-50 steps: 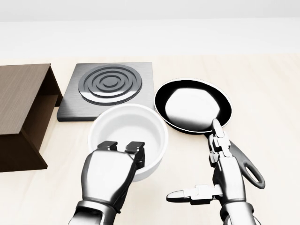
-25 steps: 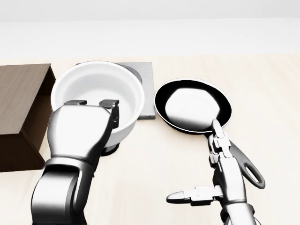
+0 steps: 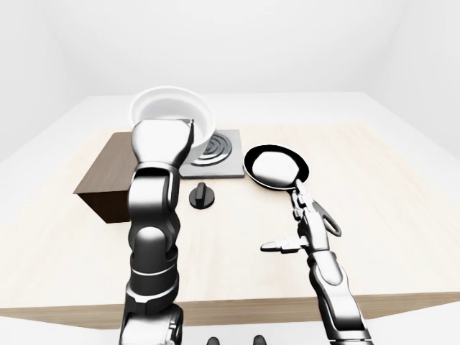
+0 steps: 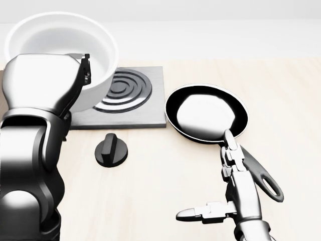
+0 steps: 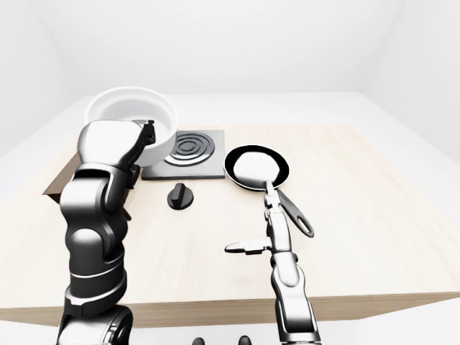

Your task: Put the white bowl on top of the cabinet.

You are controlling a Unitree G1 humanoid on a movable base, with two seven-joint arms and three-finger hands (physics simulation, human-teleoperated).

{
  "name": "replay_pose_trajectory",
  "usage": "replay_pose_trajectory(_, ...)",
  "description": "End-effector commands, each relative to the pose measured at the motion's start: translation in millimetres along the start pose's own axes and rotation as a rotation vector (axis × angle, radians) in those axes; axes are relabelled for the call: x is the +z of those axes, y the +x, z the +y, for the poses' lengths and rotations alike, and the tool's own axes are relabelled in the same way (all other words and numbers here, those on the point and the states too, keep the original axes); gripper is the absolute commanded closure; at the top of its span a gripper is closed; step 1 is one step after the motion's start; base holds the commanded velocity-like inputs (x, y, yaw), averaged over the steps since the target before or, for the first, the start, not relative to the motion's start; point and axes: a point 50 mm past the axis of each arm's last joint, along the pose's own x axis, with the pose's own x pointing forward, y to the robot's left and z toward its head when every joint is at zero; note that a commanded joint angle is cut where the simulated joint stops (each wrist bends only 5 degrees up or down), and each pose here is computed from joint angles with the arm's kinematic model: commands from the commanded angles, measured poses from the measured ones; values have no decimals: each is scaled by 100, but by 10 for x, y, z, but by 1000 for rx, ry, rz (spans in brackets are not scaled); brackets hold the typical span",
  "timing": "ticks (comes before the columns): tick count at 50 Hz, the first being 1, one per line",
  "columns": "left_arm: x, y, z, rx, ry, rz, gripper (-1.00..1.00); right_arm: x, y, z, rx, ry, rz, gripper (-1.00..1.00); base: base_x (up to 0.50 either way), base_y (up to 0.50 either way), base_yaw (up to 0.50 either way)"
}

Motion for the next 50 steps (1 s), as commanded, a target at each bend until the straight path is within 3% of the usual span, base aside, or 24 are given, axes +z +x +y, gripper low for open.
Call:
replay_pose_trajectory(1, -191, 178, 188, 105, -24, -3, 100, -12, 2, 18, 4, -3, 3, -100, 0, 0, 0)
replay_pose_trajectory(8, -347, 342, 166, 124, -51, -16, 100, -13, -3, 25, 5, -4, 4, -100, 0, 0, 0)
replay_pose_trajectory(12, -361, 353, 170, 128, -50, -23, 100, -17, 1, 25, 6, -4, 5, -100, 0, 0, 0)
replay_pose_trajectory(13, -468, 395, 175, 136, -66, -4, 100, -15, -2, 25, 5, -4, 4, -100, 0, 0, 0)
replay_pose_trajectory(25, -795, 650, 51, 211, -241, -2, 100, -9, -3, 31, 7, -5, 3, -100, 0, 0, 0)
replay_pose_trajectory(40, -882, 621, 96, 228, -209, 3, 100, 23, 3, -11, -6, 2, -4, -100, 0, 0, 0)
replay_pose_trajectory(50, -982, 657, 0, 230, -230, 40, 100, 26, 12, -27, -11, 4, -6, -100, 0, 0, 0)
